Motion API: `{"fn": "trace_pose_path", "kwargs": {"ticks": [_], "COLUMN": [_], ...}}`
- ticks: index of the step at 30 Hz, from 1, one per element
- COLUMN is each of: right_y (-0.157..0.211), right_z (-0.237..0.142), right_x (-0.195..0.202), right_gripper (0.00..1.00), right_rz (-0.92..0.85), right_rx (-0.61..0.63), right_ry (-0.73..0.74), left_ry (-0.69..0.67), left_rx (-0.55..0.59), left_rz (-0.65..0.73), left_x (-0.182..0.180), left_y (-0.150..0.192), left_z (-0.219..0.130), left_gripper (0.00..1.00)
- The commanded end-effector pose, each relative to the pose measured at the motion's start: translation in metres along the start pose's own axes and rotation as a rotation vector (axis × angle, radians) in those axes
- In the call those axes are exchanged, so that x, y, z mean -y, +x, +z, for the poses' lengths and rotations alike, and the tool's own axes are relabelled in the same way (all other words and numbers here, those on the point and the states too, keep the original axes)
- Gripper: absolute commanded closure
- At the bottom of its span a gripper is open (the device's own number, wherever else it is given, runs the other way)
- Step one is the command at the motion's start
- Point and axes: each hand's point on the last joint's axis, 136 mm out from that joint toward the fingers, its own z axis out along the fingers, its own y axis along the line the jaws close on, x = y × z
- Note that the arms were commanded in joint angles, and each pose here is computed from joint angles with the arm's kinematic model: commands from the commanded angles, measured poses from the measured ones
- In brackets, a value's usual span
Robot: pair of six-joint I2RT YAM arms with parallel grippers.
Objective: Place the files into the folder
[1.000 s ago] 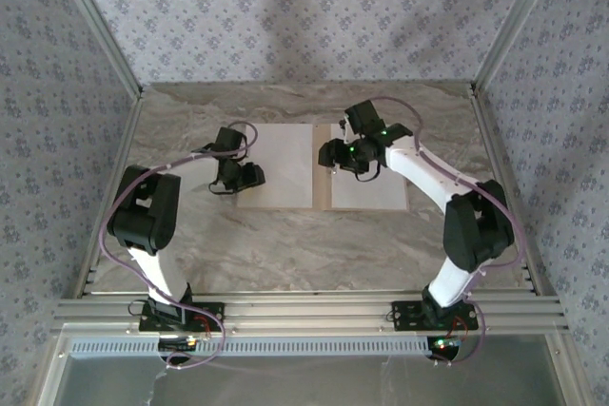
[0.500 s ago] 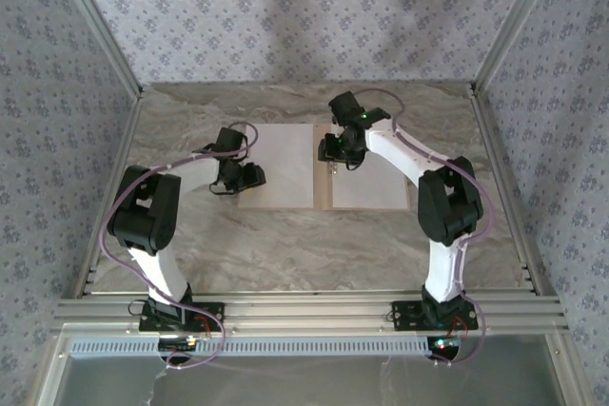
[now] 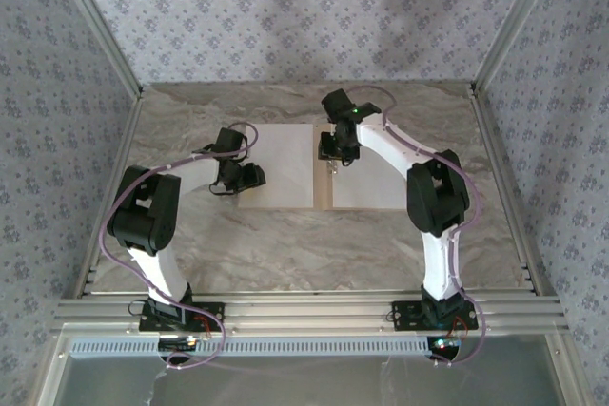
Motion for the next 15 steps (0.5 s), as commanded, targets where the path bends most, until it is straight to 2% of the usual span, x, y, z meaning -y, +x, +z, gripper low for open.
{"fn": "trace_pose_path", "kwargs": {"ticks": [1, 15], "right_y": [0.0001, -0.0033], "right_z": [0.0033, 0.0118], "right_x": [0.0007, 0.0018], "right_gripper": [0.64, 0.7], "right_rz": [-0.02, -0.046], "right_rx": [-0.021, -0.035], "right_ry": [0.038, 0.071], "left_ry": [-0.022, -0.024], "left_rx": [-0.027, -0.029], "left_rz": [-0.012, -0.016], "left_x": [-0.0061, -0.0067], "left_y": [0.0126, 0.0139], "left_z": [-0.0034, -0.0039], "left_gripper": [0.61, 0.61]}}
